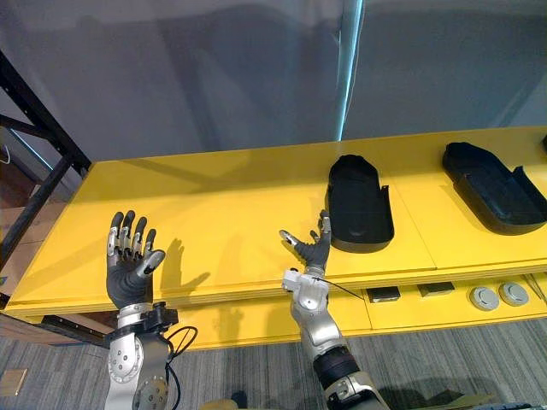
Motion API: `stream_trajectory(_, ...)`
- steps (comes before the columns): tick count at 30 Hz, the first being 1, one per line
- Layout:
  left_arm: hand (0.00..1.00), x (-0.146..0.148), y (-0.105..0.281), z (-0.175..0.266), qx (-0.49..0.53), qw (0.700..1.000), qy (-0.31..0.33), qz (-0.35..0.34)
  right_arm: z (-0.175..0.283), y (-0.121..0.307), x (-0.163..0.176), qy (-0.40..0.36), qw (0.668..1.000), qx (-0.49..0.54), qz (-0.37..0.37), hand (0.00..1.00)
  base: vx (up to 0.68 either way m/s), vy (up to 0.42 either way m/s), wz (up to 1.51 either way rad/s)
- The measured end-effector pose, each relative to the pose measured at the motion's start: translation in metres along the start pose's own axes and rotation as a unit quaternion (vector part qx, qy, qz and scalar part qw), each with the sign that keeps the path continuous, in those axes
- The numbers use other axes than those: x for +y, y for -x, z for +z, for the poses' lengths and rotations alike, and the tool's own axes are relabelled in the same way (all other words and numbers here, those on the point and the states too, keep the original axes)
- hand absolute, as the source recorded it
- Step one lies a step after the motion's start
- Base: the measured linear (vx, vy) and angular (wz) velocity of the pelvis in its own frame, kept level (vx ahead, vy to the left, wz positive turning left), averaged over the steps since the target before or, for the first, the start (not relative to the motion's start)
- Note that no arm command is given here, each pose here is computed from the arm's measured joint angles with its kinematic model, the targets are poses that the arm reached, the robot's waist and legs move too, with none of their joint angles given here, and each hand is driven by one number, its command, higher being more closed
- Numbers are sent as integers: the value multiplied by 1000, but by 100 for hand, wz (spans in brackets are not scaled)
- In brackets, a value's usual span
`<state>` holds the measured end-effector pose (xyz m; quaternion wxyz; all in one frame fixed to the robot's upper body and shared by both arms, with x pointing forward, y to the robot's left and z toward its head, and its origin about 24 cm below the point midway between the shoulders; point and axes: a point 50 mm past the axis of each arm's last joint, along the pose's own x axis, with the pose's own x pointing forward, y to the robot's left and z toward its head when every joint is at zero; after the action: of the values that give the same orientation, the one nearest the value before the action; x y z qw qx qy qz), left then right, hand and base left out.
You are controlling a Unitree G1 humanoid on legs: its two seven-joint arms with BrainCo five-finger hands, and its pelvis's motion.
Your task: Walk over and take plastic housings, then place them on the shelf
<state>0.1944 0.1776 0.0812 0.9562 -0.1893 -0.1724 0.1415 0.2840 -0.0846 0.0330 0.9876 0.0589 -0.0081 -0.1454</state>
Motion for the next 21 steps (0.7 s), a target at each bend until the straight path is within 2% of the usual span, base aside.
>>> stream_trajectory(11, 0, 0, 0, 0, 0, 1000, 0, -4, 4, -4, -11, 4, 1000, -14, -2, 0, 0, 0, 0)
stream_trajectory(17, 0, -1, 0, 0, -1, 1000, 0, -9, 8, 0, -9, -5, 996, -27, 87, 0, 0, 0, 0)
stream_trajectory(18, 0, -1, 0, 1, -1, 1000, -1, -9, 11, 2, -9, -16, 995, -32, 97, 100, 0, 0, 0)
stream_trajectory(21, 0, 1, -1, 2, -4, 1000, -3, -7, 47, 20, -13, -59, 981, -114, 142, 100, 0, 0, 0)
